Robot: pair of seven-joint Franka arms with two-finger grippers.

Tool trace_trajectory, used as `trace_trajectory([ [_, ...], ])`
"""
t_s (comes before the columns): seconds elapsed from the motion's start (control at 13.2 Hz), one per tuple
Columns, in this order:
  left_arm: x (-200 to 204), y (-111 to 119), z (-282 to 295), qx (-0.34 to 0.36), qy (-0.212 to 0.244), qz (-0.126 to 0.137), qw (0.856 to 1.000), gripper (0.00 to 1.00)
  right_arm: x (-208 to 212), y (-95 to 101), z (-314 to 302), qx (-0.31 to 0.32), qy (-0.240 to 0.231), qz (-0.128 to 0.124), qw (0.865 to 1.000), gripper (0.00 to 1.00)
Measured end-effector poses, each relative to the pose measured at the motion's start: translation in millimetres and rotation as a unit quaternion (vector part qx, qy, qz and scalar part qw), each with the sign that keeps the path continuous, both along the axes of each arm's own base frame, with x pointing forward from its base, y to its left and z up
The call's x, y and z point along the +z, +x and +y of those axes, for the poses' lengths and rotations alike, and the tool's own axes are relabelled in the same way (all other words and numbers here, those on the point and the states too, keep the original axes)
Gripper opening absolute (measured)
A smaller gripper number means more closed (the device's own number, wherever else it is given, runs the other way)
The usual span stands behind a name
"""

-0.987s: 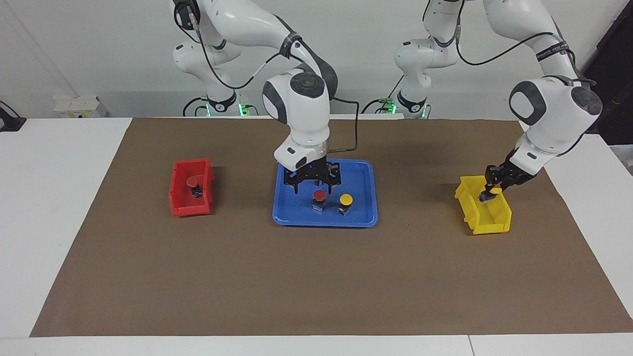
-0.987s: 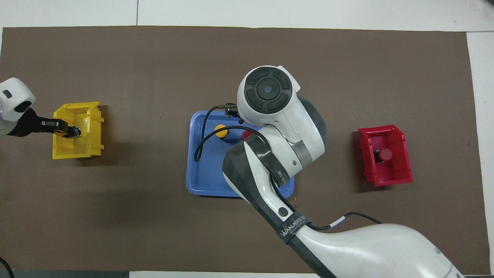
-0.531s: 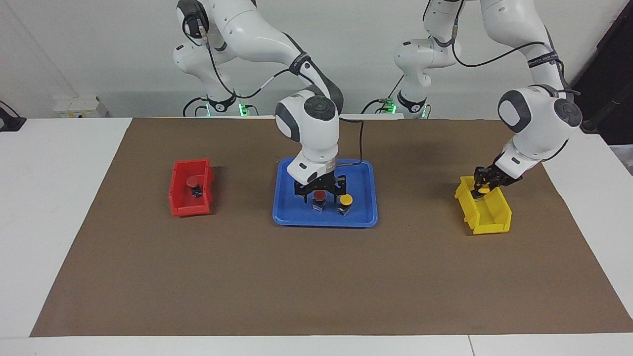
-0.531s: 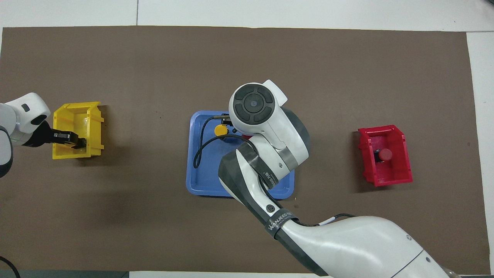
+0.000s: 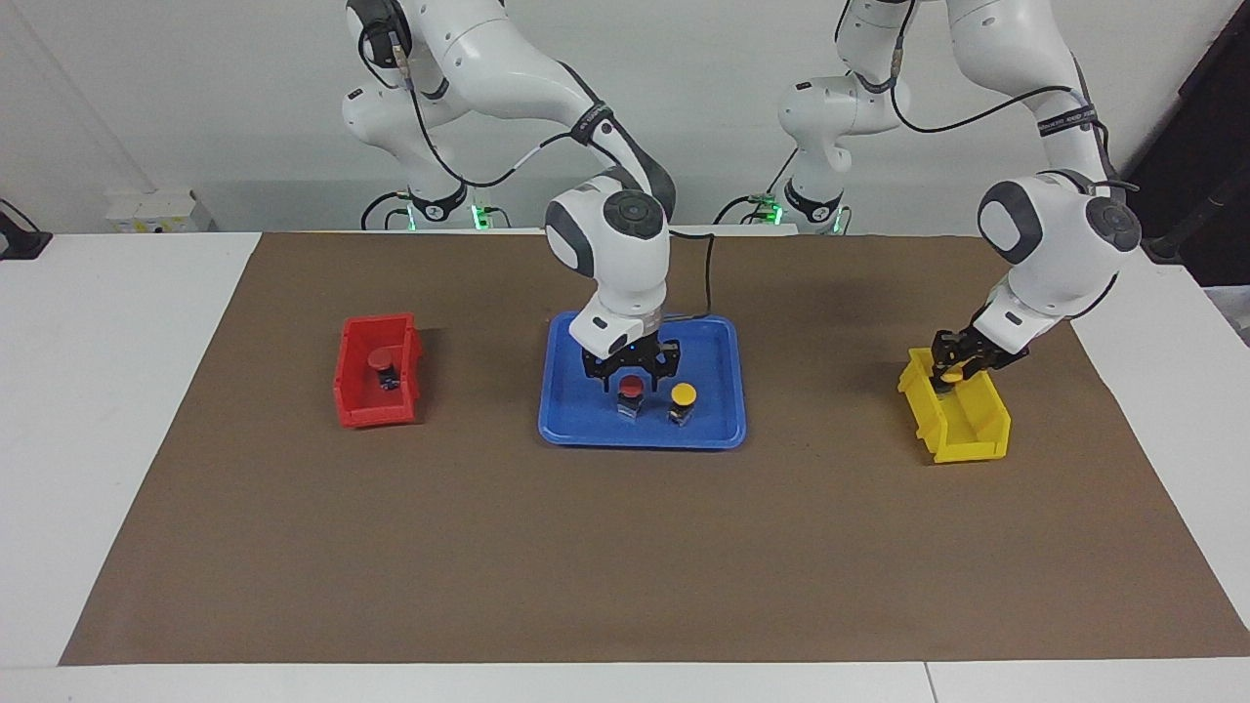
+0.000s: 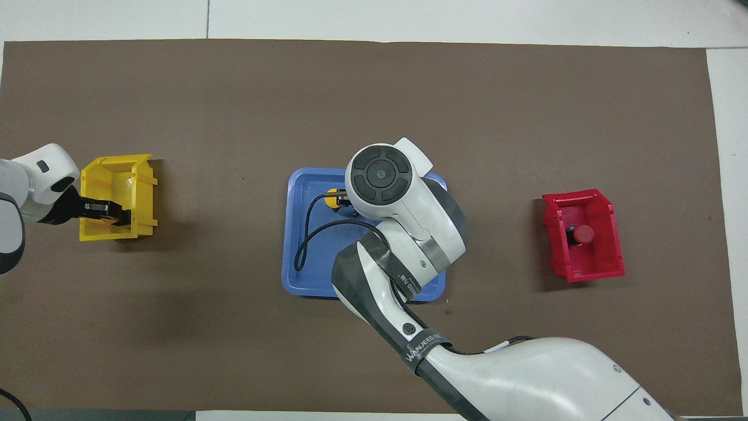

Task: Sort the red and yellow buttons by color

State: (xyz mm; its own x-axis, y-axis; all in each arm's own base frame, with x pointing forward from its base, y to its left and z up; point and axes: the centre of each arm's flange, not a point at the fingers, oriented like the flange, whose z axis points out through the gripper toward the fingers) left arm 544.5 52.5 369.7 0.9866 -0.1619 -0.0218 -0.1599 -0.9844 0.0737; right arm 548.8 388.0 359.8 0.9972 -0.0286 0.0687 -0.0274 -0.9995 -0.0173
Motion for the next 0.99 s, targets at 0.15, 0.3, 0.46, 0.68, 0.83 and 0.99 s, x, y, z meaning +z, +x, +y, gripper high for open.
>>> trace_trajectory([
  [0.15, 4, 2, 1, 0.001, 0.000, -0.004, 1.000, 0.56, -8, -3.3, -2, 0.001, 0.003, -0.003, 1.000, 0.66],
  [0.3, 20, 10, 2, 0.000, 0.000, -0.008, 1.000, 0.63, -13, -5.5, -3, 0.001, 0.002, -0.002, 1.000, 0.62],
  [0.46, 54, 22, -3, -0.009, 0.002, -0.005, 1.000, 0.71, -11, -5.9, -3, 0.001, 0.003, -0.003, 1.000, 0.52],
  [0.68, 107, 34, -13, -0.022, 0.030, -0.001, 0.999, 1.00, -5, -4.8, -3, 0.001, 0.003, -0.004, 1.000, 0.41],
  [0.83, 148, 34, -14, -0.024, 0.032, 0.002, 0.999, 1.00, 25, 3.8, -14, -0.003, -0.006, 0.002, 1.000, 0.41],
  [0.99, 190, 26, -15, -0.025, 0.032, 0.006, 0.999, 1.00, 81, 22.5, -72, 0.004, -0.014, 0.007, 1.000, 0.41],
])
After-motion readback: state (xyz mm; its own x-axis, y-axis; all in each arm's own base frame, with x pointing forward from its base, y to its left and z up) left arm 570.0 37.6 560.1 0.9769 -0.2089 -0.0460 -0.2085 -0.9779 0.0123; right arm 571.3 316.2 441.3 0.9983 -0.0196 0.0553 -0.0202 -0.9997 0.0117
